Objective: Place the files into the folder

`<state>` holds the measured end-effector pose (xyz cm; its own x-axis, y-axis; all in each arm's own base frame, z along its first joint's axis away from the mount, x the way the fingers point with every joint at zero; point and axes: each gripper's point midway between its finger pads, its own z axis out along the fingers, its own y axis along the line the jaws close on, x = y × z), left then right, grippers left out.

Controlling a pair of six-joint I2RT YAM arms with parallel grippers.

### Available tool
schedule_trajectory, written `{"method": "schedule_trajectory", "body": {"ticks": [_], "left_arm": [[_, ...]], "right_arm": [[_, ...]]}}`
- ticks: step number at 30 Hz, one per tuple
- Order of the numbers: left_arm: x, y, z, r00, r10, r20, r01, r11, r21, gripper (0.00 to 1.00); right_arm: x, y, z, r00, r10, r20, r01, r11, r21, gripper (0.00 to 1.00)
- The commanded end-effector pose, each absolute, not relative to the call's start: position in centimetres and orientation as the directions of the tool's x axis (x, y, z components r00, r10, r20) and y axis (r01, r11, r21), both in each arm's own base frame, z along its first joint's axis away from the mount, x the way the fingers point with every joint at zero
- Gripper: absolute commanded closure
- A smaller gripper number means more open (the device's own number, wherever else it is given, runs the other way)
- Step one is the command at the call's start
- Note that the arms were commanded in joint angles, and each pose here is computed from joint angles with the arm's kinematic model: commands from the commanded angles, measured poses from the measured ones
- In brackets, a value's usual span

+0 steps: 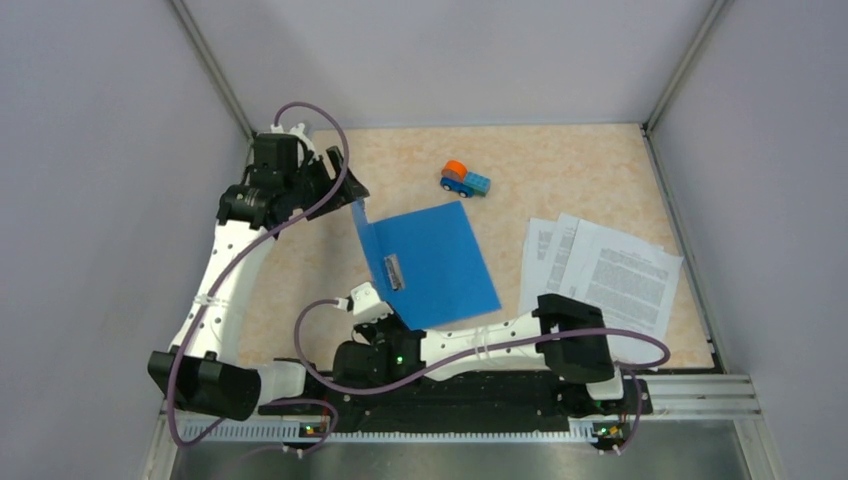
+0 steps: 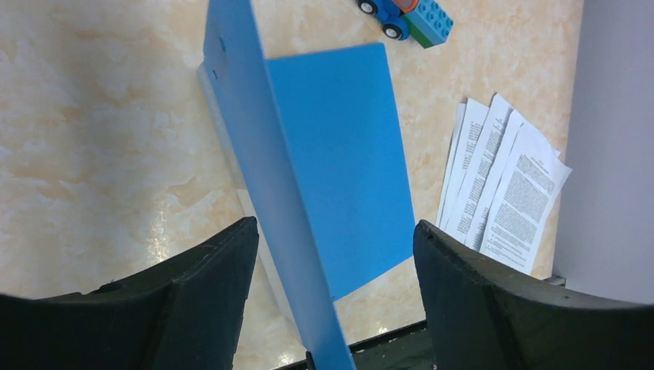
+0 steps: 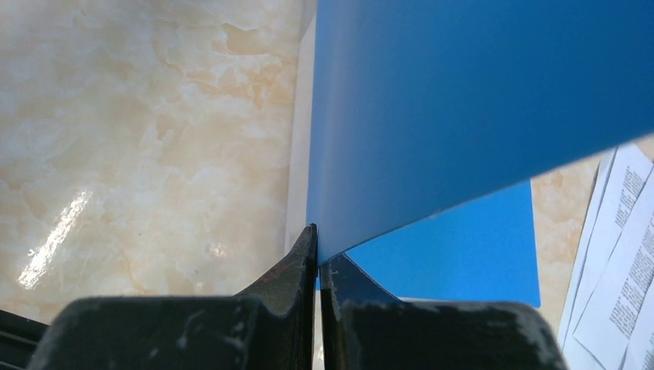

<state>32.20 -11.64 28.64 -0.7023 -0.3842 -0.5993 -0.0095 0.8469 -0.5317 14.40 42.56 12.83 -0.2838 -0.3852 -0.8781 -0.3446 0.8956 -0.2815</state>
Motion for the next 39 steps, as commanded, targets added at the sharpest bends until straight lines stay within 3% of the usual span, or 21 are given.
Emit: {"method": "schedule_trajectory", "body": {"ticks": [1, 9, 12, 16, 19, 21, 26, 34, 39], "left_arm": [[32.2, -11.7, 27.2, -0.721, -0.351, -0.597, -0.004, 0.864, -0.503, 0.23], [31.4, -9.1, 24.6, -0.714, -0.327, -0.619, -0.083, 0.918, -0.389, 0.46], [31.1, -8.4, 24.0, -0.711, -0.319, -0.627, -0.101, 0.928, -0.358, 0.63], [30.7, -8.1, 23.4, -0.71, -0.315, -0.63, -0.107, 0.932, -0.345, 0.85], [30.6, -8.1, 23.0, -0.713, -0.311, -0.629, -0.101, 0.932, -0.347, 1.0], [30.6, -8.3, 22.7, -0.715, -0.308, -0.628, -0.092, 0.931, -0.352, 1.0], [30.8, -8.9, 22.9, -0.707, -0.311, -0.635, -0.064, 0.923, -0.38, 1.0], [31.7, -10.6, 23.0, -0.691, -0.346, -0.635, -0.008, 0.882, -0.471, 1.0], [32.6, -11.5, 23.6, -0.688, -0.364, -0.628, 0.034, 0.848, -0.528, 1.0]], "right_arm": [[13.9, 43.8, 14.8, -0.21, -0.44, -0.873, -0.356, 0.866, -0.351, 1.0], [13.3, 44.6, 14.3, -0.215, -0.46, -0.862, -0.379, 0.852, -0.36, 1.0], [12.9, 44.9, 14.6, -0.219, -0.457, -0.862, -0.392, 0.85, -0.352, 0.98], [12.1, 45.0, 15.1, -0.237, -0.445, -0.864, -0.415, 0.85, -0.324, 0.65], [11.3, 44.9, 15.4, -0.255, -0.429, -0.866, -0.439, 0.85, -0.291, 0.46], [10.4, 44.8, 15.9, -0.273, -0.417, -0.867, -0.472, 0.843, -0.258, 0.33], [6.8, 44.3, 16.9, -0.295, -0.438, -0.849, -0.592, 0.781, -0.197, 0.15], [3.2, 41.2, 20.0, -0.39, -0.411, -0.824, -0.749, 0.662, 0.024, 0.04], [6.6, 38.9, 23.1, -0.475, -0.317, -0.821, -0.715, 0.683, 0.15, 0.02]]}}
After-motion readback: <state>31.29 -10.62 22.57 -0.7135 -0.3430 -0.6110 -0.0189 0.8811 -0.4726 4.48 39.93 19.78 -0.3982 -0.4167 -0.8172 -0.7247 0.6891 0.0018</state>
